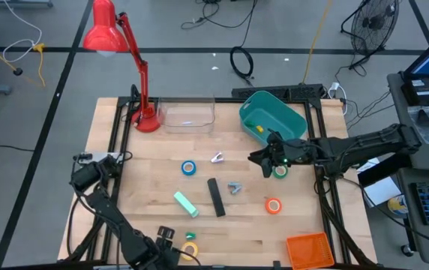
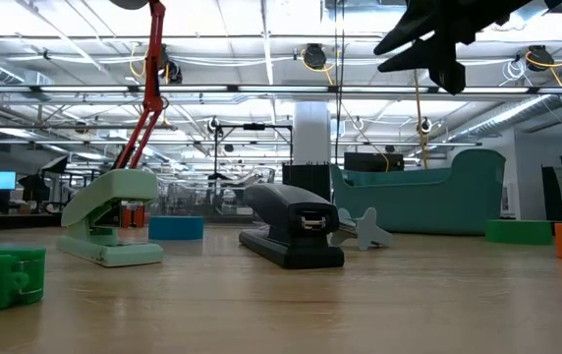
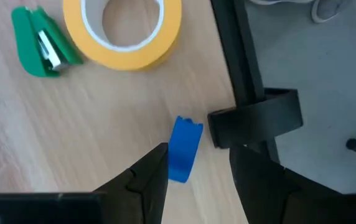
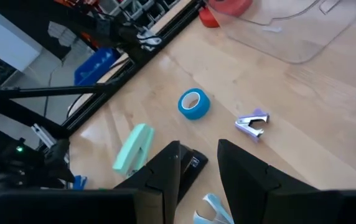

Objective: Pick and place Stapler, Stapler remover, tape
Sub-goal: Put the blue stapler into the green bin

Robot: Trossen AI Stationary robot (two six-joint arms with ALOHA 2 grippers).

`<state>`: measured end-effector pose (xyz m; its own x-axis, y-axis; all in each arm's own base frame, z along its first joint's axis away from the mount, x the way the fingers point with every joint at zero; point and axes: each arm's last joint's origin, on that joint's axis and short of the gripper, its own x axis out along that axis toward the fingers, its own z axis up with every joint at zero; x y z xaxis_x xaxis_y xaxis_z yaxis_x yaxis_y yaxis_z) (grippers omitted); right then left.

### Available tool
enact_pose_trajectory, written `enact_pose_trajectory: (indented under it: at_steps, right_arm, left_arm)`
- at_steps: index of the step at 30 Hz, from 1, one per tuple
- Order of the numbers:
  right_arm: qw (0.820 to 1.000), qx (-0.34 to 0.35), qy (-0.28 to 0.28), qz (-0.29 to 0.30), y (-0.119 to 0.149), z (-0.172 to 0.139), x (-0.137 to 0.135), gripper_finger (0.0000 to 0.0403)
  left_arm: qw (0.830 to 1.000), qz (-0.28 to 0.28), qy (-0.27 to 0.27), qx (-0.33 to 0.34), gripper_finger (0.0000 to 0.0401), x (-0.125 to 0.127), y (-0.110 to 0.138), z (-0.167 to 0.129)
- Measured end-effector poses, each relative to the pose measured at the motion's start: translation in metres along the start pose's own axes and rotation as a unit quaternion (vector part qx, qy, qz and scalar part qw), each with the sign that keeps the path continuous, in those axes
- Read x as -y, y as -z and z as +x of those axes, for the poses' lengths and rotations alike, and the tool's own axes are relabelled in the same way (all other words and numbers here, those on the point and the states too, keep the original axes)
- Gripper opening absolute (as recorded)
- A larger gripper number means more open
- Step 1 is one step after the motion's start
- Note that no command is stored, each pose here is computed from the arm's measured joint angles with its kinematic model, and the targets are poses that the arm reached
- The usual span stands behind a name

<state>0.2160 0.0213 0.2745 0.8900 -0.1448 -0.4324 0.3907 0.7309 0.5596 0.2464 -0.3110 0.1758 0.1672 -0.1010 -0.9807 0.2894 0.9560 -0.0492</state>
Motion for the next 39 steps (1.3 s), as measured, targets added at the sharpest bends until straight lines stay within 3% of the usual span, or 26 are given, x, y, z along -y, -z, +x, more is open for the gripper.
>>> enact_pose_trajectory:
  at_steps: [15, 39]
  right_arm:
    - [1.0, 0.009, -0.017, 0.001, -0.001, -0.001, -0.004, 0.01]
    - [1.0, 0.02, -0.007, -0.003, 0.001, -0.002, -0.006, 0.01]
  left_arm:
    - [0.999, -0.021, -0.008, -0.039, 0.0175, -0.006, 0.013, 0.013]
    - [0.999, -0.03, -0.01, -0.025, 0.0175, -0.009, 0.008, 0.013]
